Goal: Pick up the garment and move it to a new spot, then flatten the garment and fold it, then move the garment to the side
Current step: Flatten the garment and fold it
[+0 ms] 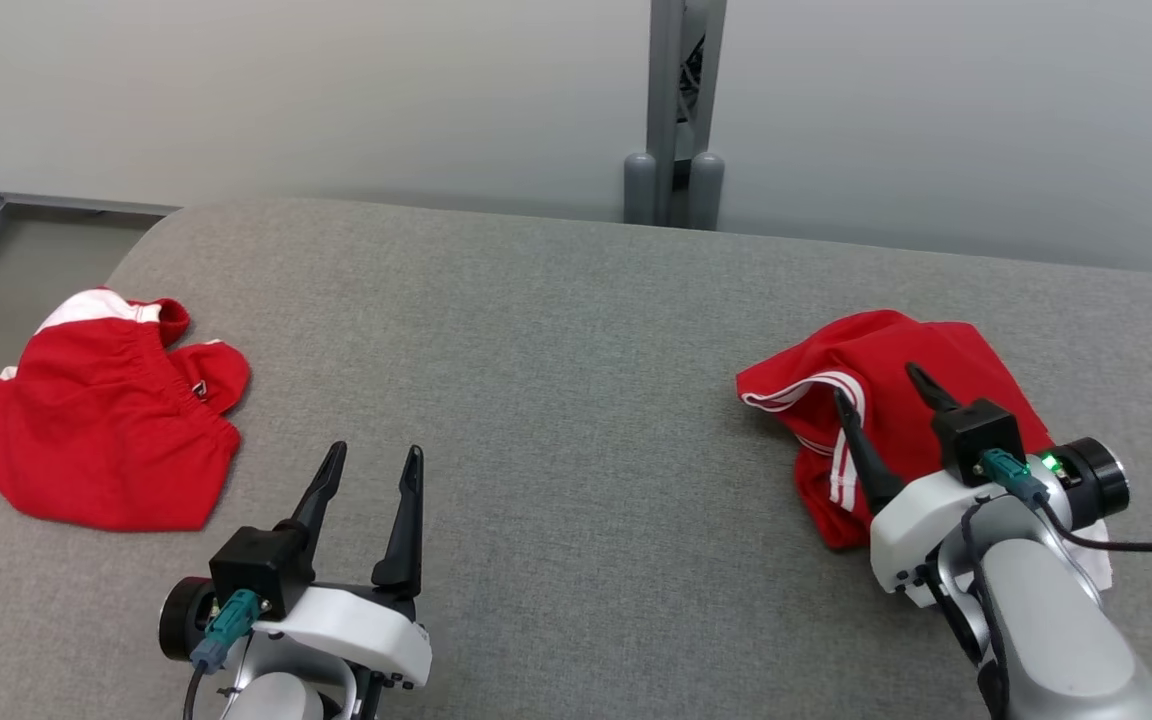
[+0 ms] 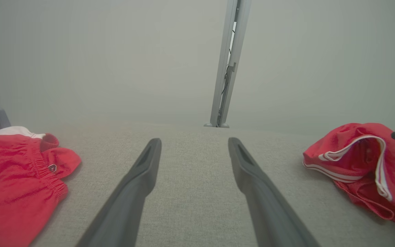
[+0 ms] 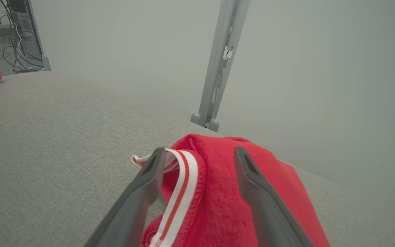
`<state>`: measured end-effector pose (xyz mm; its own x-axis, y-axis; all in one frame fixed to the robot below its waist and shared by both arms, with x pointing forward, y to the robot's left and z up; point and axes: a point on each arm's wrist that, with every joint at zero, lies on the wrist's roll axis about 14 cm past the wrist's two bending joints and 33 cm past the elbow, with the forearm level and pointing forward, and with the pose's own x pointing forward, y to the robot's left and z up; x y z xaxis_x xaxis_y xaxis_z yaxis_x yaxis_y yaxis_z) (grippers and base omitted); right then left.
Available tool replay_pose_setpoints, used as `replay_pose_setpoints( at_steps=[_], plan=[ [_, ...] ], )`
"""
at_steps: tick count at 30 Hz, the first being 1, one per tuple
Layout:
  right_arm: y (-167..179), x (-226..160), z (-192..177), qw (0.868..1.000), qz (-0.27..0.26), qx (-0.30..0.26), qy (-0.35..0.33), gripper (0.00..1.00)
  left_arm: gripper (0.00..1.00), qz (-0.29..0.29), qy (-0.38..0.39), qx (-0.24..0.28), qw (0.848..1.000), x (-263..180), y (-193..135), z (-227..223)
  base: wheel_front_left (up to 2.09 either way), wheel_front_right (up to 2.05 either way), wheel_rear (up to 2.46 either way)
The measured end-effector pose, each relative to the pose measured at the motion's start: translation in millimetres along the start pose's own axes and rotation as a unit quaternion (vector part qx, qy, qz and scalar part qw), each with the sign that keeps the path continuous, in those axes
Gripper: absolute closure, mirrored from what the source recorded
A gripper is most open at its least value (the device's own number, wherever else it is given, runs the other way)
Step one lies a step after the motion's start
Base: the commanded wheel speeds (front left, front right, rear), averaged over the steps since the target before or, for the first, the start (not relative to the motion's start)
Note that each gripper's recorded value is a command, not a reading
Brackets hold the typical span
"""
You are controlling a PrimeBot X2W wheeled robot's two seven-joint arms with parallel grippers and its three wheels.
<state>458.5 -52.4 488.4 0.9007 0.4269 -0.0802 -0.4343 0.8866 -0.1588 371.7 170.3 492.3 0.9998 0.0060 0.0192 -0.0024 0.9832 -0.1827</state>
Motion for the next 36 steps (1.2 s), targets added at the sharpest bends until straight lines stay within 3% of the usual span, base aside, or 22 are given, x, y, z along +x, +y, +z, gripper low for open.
replay_pose_setpoints(
  at_steps=[12, 13, 14, 24, 31, 36],
  plan=[
    [-7.9, 14.1, -35.7, 0.997, -0.005, -0.024, 0.071, 0.00, 0.00, 0.033, 0.007, -0.005, 0.999, -6.2, 18.8, -4.0, 0.00, 0.00, 0.00],
    [-7.9, 13.5, -36.7, 0.997, -0.004, -0.023, 0.073, 0.56, 0.00, 0.032, 0.007, -0.006, 0.999, -6.2, 18.4, -3.9, 0.00, 0.00, 0.00],
    [-8.0, 13.1, -37.1, 0.997, -0.005, -0.020, 0.074, 0.98, 0.00, 0.032, 0.007, -0.006, 0.999, -6.1, 18.1, -3.8, 0.00, 0.00, 0.00],
    [-13.9, 15.2, -11.4, 0.999, -0.016, -0.003, 0.037, 1.00, 0.00, 0.022, -0.001, -0.009, 1.000, -3.6, 11.0, 1.0, 0.00, 0.00, 0.00],
    [-31.3, 19.7, 46.2, 0.998, -0.044, 0.024, -0.049, 1.00, 0.00, 0.018, -0.005, -0.010, 1.000, -7.3, 8.2, 3.2, 0.00, 0.00, 0.00],
    [-67.6, 19.8, 107.8, 0.989, -0.081, 0.017, -0.123, 1.00, 0.00, 0.012, -0.012, -0.010, 1.000, -9.8, 4.3, 7.9, 0.00, 0.00, 0.00]
  ],
)
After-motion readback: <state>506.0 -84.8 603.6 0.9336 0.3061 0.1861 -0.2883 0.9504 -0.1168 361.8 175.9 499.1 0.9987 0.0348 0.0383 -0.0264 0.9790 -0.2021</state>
